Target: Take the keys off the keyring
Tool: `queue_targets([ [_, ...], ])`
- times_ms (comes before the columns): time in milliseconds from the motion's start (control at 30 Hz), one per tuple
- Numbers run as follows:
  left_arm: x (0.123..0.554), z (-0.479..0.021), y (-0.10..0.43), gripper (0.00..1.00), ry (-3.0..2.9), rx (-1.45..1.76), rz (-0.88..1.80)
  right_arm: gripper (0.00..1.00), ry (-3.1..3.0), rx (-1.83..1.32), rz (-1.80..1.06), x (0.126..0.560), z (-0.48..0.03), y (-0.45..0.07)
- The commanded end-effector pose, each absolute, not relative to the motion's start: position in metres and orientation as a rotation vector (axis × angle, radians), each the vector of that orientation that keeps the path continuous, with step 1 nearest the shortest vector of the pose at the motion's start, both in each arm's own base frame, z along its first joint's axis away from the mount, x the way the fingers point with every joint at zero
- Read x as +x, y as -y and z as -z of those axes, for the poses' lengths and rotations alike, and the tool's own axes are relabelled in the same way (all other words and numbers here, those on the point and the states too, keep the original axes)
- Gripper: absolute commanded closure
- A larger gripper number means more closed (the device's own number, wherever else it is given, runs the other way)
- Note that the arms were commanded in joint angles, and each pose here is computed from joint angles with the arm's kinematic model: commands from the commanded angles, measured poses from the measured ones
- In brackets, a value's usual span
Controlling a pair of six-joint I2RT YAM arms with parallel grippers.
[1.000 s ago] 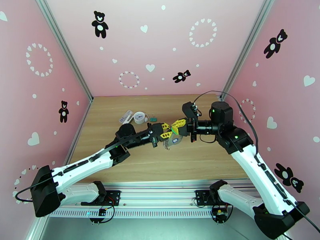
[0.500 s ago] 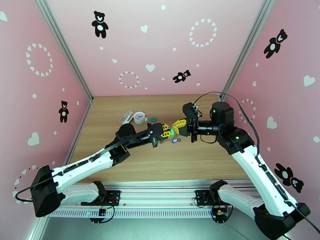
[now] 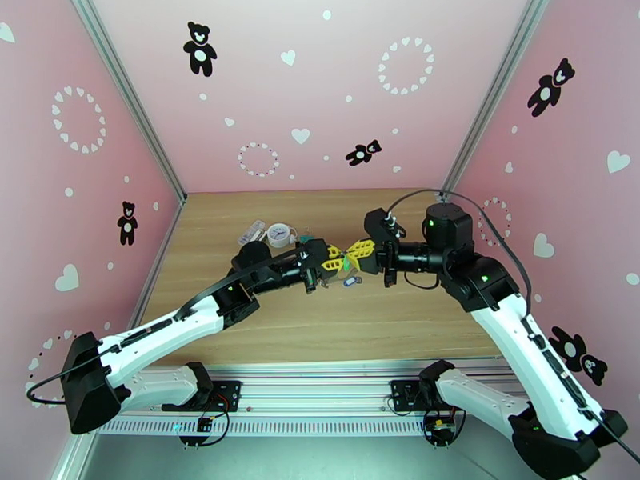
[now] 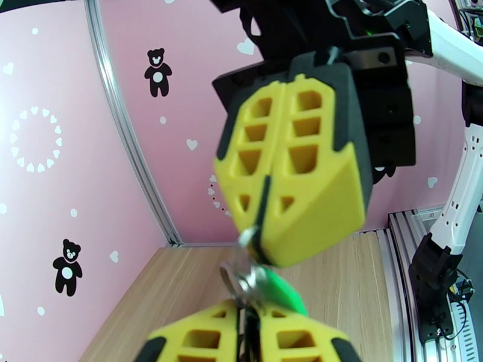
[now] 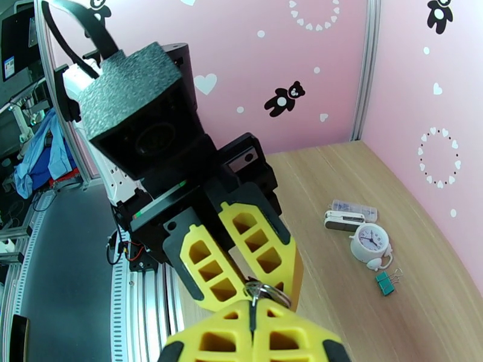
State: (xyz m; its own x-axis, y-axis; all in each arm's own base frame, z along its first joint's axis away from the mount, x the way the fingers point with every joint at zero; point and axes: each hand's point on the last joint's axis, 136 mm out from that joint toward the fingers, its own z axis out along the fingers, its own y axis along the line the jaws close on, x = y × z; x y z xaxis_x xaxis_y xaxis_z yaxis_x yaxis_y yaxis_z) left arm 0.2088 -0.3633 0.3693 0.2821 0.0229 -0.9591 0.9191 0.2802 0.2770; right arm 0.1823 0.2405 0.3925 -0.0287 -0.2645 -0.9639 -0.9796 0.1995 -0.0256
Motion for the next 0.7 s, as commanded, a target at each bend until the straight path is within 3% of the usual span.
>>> queue_targets([
  [0, 0.214, -0.383, 0.362, 0.87, -1.132, 1.069, 0.796, 1.0, -1.499, -1.299, -0.879, 0.173, -0.391, -0.241],
  [467, 0.21, -0.389, 0.359, 0.86, -1.161, 1.083, 0.827, 1.0, -1.513, -1.325, -0.715, 0.177, -0.389, -0.242],
  [667, 0.202, -0.383, 0.356, 0.69, -1.119, 1.098, 0.83, 1.0, -1.466, -1.279, -0.773, 0.174, -0.407, -0.241],
])
